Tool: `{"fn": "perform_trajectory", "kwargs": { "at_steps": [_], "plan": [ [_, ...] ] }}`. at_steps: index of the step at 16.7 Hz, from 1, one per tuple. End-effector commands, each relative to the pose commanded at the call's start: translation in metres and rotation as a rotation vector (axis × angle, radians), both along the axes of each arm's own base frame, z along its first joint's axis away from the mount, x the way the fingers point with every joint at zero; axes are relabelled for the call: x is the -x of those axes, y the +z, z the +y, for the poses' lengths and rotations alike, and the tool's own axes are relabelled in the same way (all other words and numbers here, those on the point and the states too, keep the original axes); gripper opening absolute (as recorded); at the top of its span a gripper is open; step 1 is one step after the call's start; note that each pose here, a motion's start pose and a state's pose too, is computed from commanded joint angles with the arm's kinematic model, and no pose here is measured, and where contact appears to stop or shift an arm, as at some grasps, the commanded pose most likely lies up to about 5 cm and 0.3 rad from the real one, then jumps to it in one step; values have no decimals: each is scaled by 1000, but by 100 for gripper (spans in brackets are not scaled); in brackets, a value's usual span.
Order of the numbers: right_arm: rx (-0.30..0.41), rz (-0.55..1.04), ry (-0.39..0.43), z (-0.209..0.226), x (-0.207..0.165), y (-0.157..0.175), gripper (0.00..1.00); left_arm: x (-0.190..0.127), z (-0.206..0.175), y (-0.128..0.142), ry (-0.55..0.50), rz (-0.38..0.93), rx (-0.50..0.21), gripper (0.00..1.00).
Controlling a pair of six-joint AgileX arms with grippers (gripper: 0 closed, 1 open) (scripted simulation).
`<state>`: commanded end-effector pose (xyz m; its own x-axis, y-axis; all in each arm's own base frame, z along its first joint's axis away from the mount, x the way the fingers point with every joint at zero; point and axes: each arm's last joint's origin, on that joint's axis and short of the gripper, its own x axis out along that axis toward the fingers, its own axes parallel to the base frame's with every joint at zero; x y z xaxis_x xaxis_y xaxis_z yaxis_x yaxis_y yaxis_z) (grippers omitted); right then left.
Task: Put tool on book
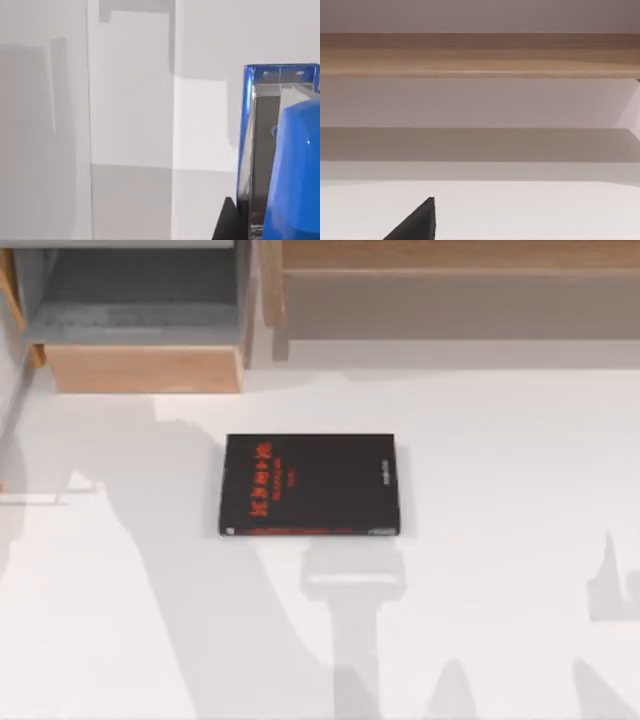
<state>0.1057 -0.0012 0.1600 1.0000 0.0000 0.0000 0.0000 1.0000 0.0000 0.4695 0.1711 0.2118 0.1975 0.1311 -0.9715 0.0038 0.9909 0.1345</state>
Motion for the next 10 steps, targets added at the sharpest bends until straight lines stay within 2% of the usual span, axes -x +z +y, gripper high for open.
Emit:
{"fn": "perform_trajectory", "kwargs": {
  "at_steps": [3,5,8,10],
  "plan": [
    [0,0,0,0,0,0,100,13,-8,38,37,-37,-61,0],
    [0,0,0,0,0,0,100,21,-27,60,52,-53,-89,0],
    [0,0,0,0,0,0,100,26,-76,77,58,-54,-90,0],
    [0,0,0,0,0,0,100,25,-120,75,56,-40,-67,0]
  ]
}}
